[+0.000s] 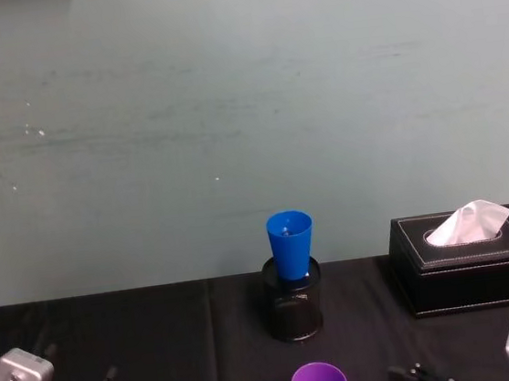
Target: Pick up one cup with a gripper and tap it against the other cup.
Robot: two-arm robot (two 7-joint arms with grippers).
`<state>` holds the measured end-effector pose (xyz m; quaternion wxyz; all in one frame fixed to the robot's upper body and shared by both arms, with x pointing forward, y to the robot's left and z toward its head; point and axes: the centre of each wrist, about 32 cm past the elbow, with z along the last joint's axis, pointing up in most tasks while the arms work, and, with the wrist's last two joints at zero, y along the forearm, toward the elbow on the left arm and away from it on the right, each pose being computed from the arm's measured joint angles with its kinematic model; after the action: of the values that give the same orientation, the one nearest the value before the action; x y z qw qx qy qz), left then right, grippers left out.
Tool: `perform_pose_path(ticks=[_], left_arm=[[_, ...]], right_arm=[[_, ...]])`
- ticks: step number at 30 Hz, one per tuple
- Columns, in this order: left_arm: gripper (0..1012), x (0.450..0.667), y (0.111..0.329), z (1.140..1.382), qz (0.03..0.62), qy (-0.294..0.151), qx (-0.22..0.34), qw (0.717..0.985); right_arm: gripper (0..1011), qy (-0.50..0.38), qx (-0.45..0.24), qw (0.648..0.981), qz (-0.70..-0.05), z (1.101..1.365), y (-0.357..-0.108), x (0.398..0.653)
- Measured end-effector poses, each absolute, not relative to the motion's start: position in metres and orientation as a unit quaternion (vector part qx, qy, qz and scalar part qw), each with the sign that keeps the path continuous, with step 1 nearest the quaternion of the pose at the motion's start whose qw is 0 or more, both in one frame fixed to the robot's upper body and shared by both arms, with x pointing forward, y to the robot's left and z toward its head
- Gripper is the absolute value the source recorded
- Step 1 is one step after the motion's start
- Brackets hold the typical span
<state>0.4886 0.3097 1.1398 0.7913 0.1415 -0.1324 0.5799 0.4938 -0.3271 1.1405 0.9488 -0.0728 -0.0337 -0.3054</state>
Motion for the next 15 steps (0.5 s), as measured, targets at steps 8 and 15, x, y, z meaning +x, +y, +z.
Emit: perform_pose_path(ticks=[8,15], left_arm=[[1000,0.489,0.31,1.14,0.58,-0.132,0.141,0.791],[1000,0.489,0.31,1.14,0.58,-0.132,0.141,0.791]], right_arm=[[1002,-0.02,-0.085,0.956,-0.28,1.132,-0.315,0.513],[1002,-0.017,-0.083,0.96,-0.265,1.125,-0.303,0.532]])
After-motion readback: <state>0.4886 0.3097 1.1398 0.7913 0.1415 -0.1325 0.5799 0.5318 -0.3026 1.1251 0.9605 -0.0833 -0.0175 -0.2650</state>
